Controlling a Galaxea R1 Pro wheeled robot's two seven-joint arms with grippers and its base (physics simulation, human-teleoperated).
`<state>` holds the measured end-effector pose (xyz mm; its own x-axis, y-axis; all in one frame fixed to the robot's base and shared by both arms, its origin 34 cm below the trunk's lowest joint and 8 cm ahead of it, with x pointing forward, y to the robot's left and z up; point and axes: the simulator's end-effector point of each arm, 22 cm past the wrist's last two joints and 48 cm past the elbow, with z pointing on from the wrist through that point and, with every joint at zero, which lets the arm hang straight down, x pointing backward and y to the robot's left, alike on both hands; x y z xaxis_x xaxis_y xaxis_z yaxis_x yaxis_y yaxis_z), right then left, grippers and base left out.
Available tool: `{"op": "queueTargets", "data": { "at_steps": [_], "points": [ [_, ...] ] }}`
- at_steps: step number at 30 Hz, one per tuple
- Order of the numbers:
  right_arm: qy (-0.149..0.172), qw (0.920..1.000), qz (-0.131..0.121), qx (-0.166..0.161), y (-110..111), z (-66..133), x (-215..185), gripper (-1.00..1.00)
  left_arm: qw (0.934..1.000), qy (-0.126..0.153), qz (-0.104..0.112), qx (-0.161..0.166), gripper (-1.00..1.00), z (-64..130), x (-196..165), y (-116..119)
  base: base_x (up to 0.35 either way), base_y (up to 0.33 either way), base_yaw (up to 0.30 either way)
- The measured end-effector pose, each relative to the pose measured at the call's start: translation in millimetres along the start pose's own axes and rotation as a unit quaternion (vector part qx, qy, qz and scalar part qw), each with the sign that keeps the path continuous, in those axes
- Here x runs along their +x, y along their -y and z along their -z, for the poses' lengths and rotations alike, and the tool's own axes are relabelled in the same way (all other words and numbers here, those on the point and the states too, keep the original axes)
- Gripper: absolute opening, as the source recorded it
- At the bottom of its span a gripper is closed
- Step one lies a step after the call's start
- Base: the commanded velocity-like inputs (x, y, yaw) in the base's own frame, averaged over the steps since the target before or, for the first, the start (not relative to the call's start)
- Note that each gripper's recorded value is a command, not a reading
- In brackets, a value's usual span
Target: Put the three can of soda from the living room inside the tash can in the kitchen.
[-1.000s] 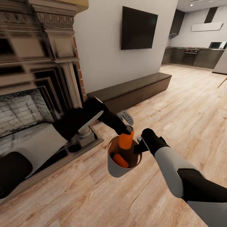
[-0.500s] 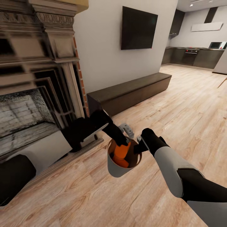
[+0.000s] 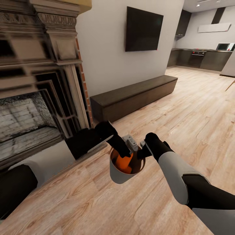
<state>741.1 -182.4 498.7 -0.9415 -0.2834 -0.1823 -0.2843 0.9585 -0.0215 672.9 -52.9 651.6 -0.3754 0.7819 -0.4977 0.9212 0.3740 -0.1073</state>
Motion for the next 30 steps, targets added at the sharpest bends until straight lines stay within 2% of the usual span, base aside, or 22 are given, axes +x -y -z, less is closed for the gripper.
{"op": "queueTargets", "data": {
  "at_steps": [12, 18, 30],
  "points": [
    [0.0, 1.0, -0.001, -0.002, -1, 0.1, 0, -1.0, 1.0, -0.006, 0.005, 0.003, -1.0, -9.1, 9, 4, 0.0, 0.0, 0.0],
    [0.0, 1.0, 0.0, 0.0, 0, 0.1, 0, -1.0, 0.9998, -0.021, -0.004, 0.002, -1.0, -15.5, 18, 8, 0.0, 0.0, 0.0],
    [0.0, 1.0, -0.001, -0.003, -2, 0.0, 0, -1.0, 0.9997, -0.025, -0.007, 0.001, -1.0, -17.1, 21, 8, 0.0, 0.0, 0.0]
  ]
}}
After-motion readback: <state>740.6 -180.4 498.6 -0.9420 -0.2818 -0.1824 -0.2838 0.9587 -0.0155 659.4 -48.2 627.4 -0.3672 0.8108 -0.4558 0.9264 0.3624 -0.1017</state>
